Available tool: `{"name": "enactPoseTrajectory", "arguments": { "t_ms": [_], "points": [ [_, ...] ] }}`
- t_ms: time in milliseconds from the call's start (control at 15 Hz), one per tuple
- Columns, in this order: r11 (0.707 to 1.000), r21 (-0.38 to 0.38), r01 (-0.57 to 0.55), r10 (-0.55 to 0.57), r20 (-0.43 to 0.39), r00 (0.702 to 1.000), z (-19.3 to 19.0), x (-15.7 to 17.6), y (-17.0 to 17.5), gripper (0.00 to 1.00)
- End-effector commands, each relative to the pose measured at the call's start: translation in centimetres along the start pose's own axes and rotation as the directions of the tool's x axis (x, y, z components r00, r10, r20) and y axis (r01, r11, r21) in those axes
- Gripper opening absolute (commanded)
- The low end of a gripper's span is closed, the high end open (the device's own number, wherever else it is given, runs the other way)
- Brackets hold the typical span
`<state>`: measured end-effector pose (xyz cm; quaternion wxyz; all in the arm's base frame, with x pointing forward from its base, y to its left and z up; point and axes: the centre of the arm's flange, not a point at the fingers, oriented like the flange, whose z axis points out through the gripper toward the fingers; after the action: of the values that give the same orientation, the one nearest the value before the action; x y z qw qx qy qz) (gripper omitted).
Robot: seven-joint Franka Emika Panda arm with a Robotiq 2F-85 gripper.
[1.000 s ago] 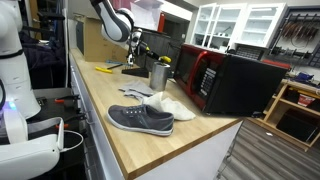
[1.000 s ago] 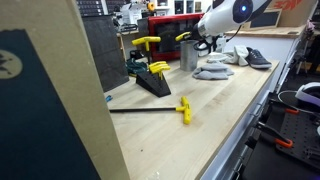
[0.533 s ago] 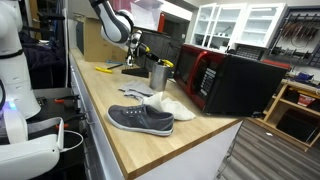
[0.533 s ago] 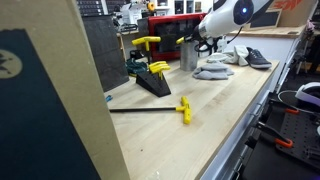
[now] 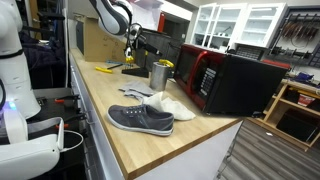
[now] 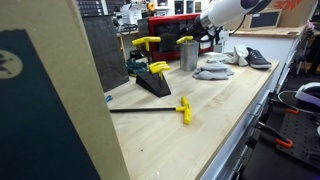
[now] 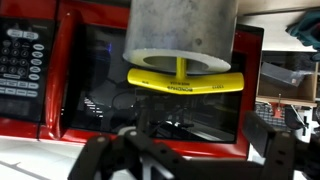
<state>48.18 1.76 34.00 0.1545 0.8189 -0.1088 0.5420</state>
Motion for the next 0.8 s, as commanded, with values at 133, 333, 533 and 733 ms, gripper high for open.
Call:
{"name": "enactPoseTrajectory", "arguments": {
  "t_ms": [133, 333, 533, 733],
  "points": [
    [0.993, 0.094, -0.074, 0.062, 0.124, 0.990, -3.2, 3.5, 0.5, 1.00],
    [0.987, 0.136, -0.083, 0.056, 0.190, 0.980, -4.3, 6.0, 0.4, 1.00],
    [0.976, 0.176, -0.126, 0.079, 0.255, 0.964, -4.6, 8.7, 0.5, 1.00],
    [0.963, 0.192, -0.189, 0.123, 0.311, 0.942, -4.1, 10.9, 0.9, 1.00]
  ]
}}
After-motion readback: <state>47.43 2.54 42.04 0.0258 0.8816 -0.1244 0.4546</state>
